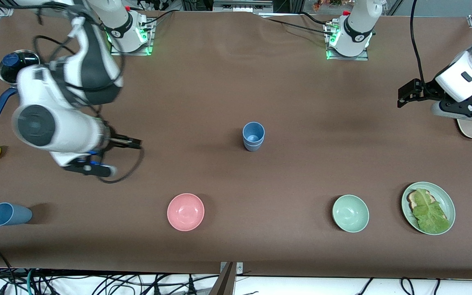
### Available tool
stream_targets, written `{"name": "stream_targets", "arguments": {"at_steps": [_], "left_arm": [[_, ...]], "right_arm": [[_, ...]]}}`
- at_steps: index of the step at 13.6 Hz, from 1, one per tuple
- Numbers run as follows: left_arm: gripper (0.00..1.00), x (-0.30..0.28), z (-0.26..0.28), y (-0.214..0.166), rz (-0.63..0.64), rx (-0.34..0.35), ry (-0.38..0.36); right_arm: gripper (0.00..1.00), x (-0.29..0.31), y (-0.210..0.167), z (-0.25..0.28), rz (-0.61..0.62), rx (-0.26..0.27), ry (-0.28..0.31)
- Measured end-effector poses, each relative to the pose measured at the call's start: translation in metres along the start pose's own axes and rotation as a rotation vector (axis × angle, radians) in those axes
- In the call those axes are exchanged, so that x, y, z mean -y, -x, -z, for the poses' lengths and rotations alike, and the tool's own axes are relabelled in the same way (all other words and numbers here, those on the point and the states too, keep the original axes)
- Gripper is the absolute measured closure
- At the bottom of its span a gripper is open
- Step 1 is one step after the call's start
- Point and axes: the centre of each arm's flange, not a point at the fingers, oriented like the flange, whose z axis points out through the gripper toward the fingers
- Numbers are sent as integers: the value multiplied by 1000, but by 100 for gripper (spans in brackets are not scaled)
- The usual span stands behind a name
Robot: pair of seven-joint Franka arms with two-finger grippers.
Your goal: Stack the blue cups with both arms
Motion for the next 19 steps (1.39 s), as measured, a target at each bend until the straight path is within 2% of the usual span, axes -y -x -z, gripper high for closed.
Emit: {"name": "stream_targets", "arguments": {"at_steps": [3,5,8,12,19], "left_arm": [[0,0,0,0,-1,0,0],[0,-1,0,0,-1,0,0],[0,-1,0,0,-1,0,0],[0,-1,0,0,-2,0,0],[0,-1,0,0,-2,0,0]], "right_arm": [[0,-60,18,8,78,-61,-4],[0,-74,42,21,84,-80,-9],[0,-101,81,65,82,-135,-27],[0,-143,112,101,180,-151,-32],[0,-157,109,100,163,-152,-34]]}}
